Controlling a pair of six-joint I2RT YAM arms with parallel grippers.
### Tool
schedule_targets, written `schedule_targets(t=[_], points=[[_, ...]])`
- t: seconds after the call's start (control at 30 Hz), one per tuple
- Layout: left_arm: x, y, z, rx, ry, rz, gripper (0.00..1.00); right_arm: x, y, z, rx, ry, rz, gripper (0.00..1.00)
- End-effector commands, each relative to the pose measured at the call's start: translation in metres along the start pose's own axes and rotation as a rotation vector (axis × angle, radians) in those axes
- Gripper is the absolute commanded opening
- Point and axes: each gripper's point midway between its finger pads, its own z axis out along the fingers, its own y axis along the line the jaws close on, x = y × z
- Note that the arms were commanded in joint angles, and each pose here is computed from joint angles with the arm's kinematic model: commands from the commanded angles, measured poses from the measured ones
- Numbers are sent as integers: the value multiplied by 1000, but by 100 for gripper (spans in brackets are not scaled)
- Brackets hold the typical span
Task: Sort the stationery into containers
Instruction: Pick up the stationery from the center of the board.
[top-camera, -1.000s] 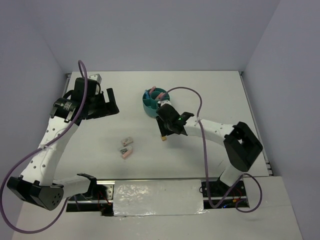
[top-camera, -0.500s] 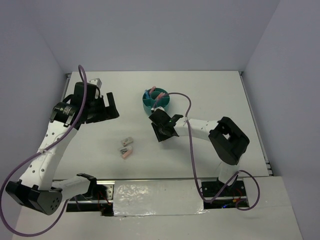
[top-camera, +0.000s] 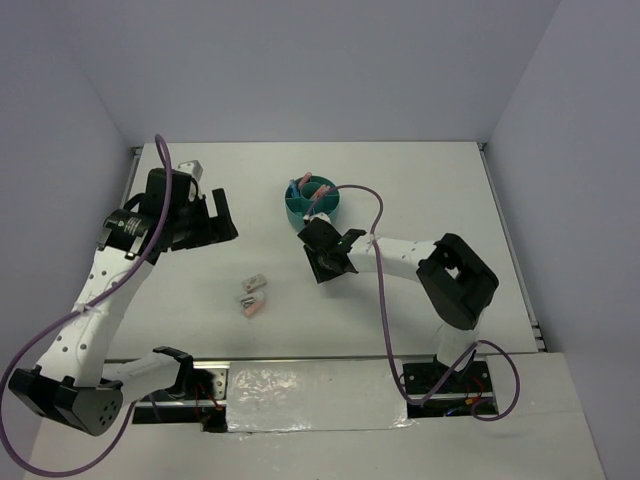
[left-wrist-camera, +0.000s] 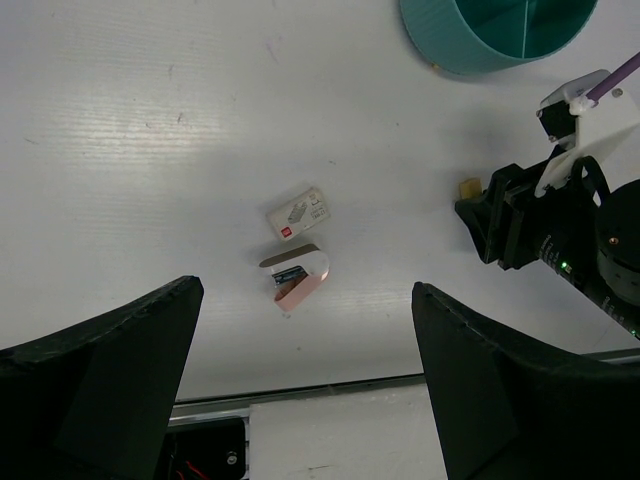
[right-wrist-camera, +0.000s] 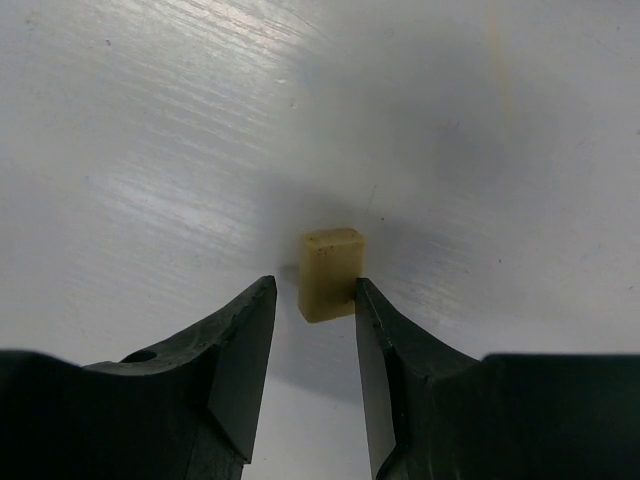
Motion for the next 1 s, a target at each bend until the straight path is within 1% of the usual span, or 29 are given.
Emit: schedule_targets(t=[0.0,0.23,0.33,0.37,0.53,0.7,0.73,0.77,0.87,0.9,0.93,0.97], points=[[-3,-4,-7,32,-22,-8,99,-4,0,5,21,-2,-11,45],[0,-2,-8,29,-20,-1,99,1,-1,13,10,20,-14,44],[0,-2,-9,29,-23,4,99,0,-1,12,10,17,-19,42],[0,-2,-9,27,-22,2,99,-3,-2,12,13,11,-18,40],[2,-2,-9,33,-21,2,99,-9,-4,6,30,-3,-14,35],[3,-1,-11,33,-21,5,99,-18,-12,-8,28,-34,14,21],[3,-1,-11,31,-22,5,99,-26,-13,-17,14,-63,30,16],[3,0,-12,26,-24,4,99,-31,-24,-20,18,-76,70,14],[1,1,-15,20,-31,10,99,-53,-45,-43,-61,-167,156,14],[0,1,-15,19,-35,11,99,-66,-72,-49,-69,-202,221,14],[0,3,-16,14,-35,13,99,-79,-72,-68,-170,-255,233,14],[1,3,-15,14,-35,14,99,-93,-81,-74,-189,-316,211,14]])
